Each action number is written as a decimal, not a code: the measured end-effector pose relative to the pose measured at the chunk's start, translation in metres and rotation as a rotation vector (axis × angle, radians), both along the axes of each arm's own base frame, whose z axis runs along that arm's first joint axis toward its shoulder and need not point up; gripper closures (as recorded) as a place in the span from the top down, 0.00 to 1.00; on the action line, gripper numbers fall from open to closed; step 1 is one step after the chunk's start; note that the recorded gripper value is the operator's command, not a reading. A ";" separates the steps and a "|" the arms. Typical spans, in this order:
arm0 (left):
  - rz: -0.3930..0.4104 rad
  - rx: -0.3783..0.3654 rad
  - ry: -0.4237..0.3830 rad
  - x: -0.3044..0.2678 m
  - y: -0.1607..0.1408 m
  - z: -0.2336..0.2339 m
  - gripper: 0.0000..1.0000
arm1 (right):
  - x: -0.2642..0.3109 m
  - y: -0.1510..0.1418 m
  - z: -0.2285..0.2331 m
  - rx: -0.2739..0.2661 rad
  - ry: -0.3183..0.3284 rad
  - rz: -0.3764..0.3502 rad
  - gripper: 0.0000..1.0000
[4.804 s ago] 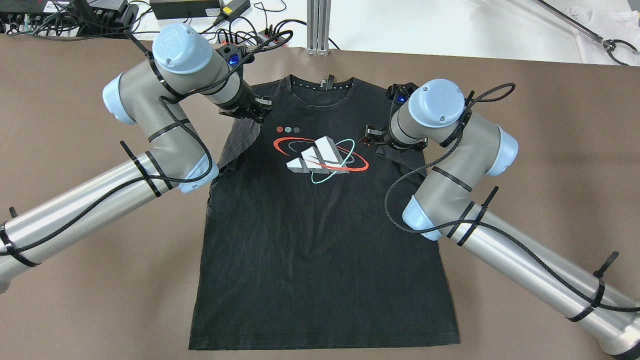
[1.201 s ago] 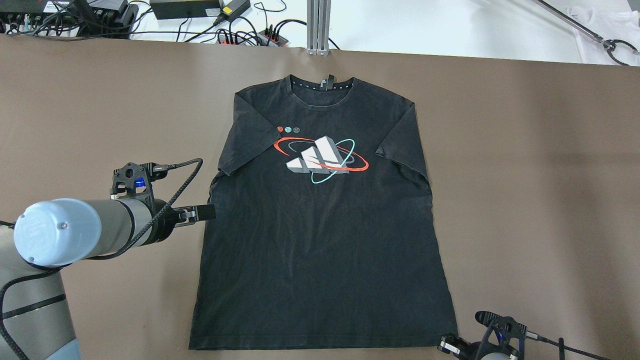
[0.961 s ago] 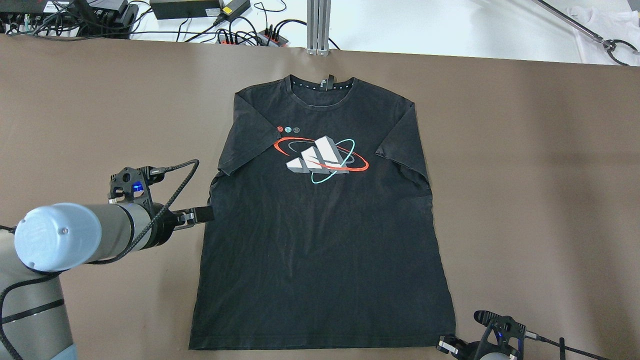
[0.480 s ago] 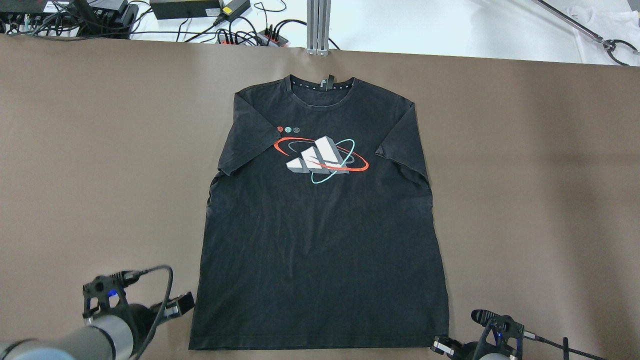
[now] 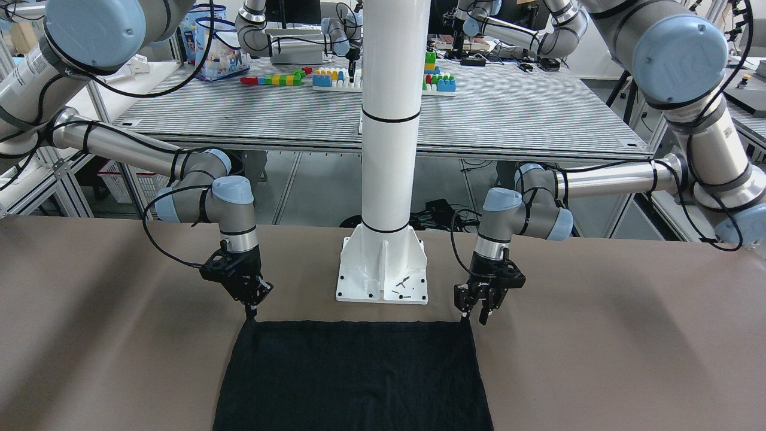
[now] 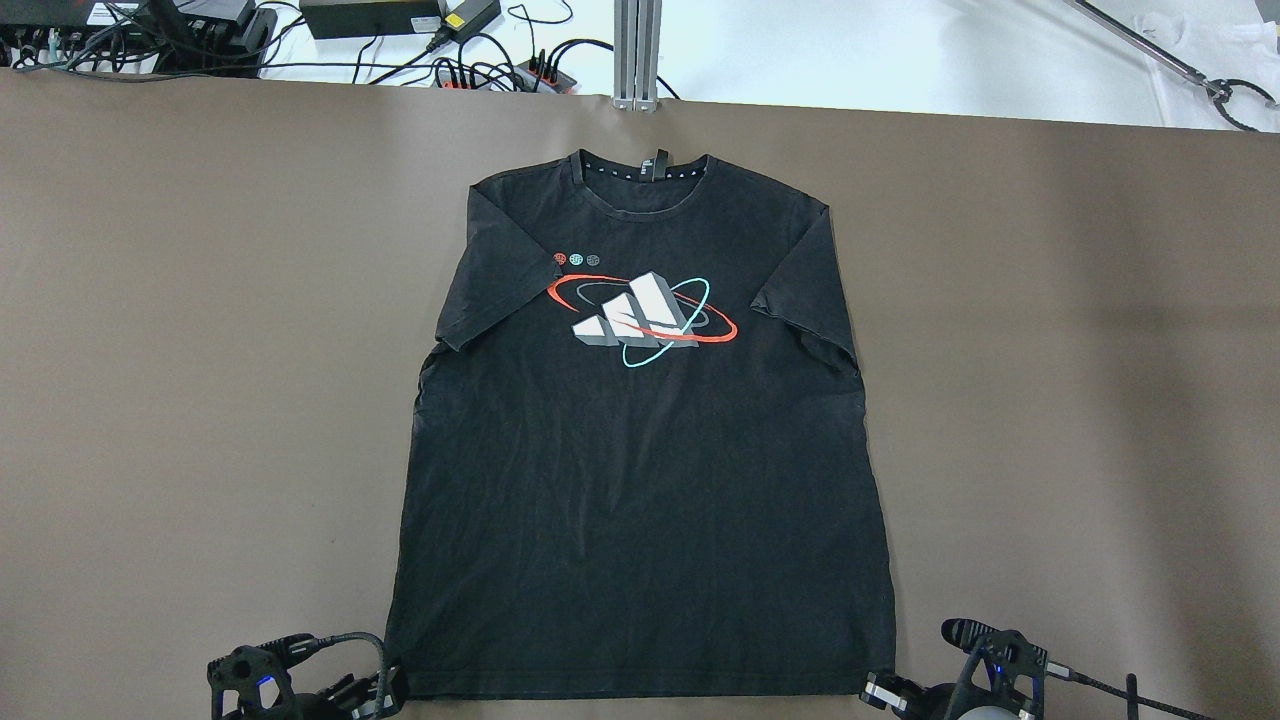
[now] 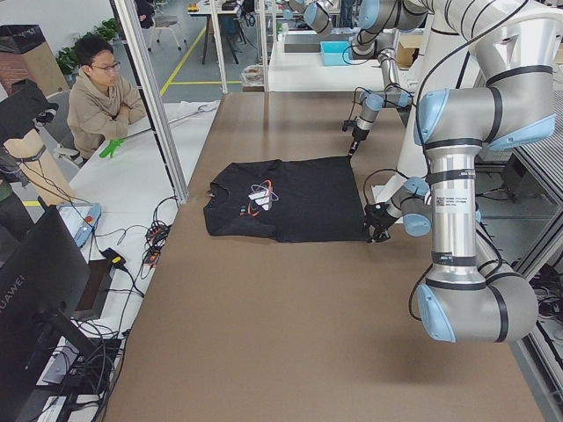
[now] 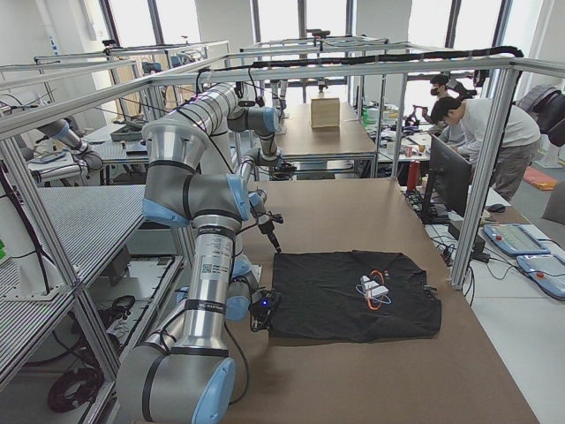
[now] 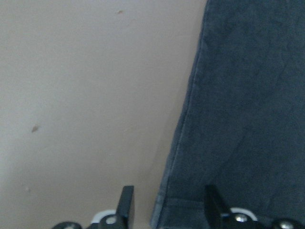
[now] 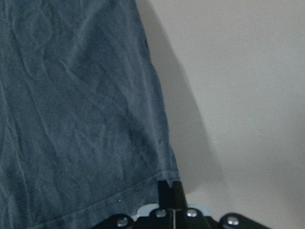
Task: Fold clothes
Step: 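Grasp the hem corners nearest the robot with both grippers, then lift the hem with both grippers and fold it toward the collar, then lay the hem down near the collar and open both grippers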
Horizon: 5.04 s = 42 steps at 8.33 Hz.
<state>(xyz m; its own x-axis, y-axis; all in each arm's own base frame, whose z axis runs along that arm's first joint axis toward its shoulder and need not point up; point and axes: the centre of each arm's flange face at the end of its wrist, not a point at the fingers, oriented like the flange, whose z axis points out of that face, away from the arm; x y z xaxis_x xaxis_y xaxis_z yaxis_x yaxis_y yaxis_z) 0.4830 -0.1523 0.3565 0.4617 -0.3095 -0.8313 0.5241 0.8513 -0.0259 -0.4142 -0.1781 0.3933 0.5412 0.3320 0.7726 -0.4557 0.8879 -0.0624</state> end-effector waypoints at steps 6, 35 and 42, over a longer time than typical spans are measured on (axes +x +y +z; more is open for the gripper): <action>0.006 -0.004 -0.006 0.014 0.009 0.005 0.30 | 0.000 0.000 0.000 0.000 0.001 -0.001 0.00; 0.020 0.016 0.065 -0.157 -0.372 -0.087 0.00 | 0.090 -0.379 -0.117 0.058 0.135 -0.022 0.00; -0.018 -0.009 0.019 -0.153 -0.479 -0.079 0.00 | 0.084 -0.478 -0.088 0.066 0.206 -0.006 0.00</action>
